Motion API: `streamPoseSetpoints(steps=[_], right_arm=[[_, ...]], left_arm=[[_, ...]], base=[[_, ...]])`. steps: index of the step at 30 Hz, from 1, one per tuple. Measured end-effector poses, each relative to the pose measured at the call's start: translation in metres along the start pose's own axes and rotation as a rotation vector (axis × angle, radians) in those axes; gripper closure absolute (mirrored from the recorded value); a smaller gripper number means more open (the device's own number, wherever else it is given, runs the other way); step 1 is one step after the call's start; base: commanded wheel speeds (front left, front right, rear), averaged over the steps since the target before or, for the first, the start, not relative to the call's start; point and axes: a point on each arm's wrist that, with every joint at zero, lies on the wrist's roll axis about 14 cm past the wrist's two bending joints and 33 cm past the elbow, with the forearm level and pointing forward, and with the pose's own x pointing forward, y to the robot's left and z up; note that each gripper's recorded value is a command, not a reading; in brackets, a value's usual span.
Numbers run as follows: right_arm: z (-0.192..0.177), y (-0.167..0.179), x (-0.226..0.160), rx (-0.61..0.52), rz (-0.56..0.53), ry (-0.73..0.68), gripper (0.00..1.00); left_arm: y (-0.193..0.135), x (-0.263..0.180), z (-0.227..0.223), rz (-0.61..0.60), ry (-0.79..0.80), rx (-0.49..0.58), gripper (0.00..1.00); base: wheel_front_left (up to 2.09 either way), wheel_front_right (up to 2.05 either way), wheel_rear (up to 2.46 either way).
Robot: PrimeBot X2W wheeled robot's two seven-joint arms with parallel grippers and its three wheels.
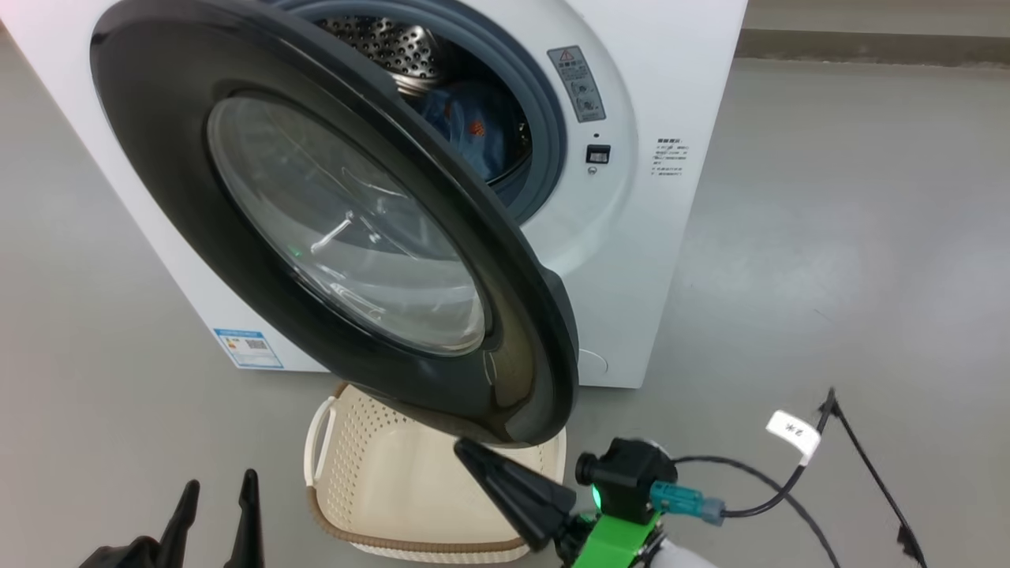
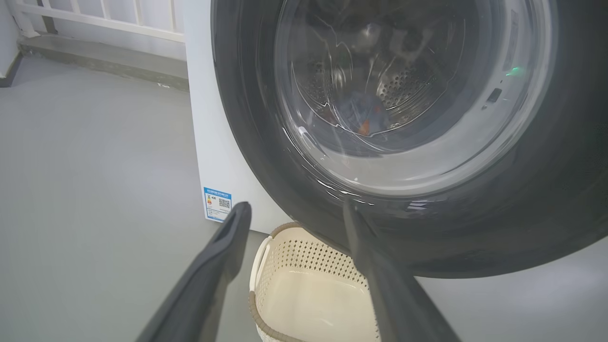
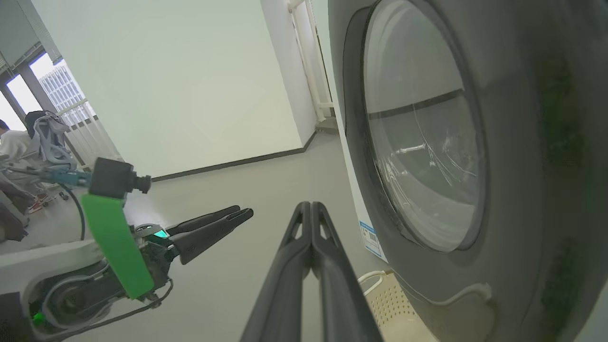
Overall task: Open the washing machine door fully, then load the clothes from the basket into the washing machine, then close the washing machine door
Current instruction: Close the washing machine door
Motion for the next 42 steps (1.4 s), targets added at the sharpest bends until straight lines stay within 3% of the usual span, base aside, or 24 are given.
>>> streamPoseSetpoints(steps=[5,13,42], right_arm=[[-0.032,-0.013,-0.009,0.039,-0.048,0.093,1.00],[-0.039,-0.043,-0.013,0.055,-0.131,0.110,1.00],[0.013,-0.173,0.021,-0.020,-0.344,-0.047,1.00]], left_arm=[[0.001,0.000,-0.004,0.007,0.012,-0.003,0.00],[0.000,0.003,-0.011,0.007,0.036,-0.003,0.00],[-0.013,0.040,-0.007,-0.020,0.021,-0.004,0.00]], base=[[0.00,0.00,0.00],[0.00,0.00,0.00],[0.00,0.00,0.00]])
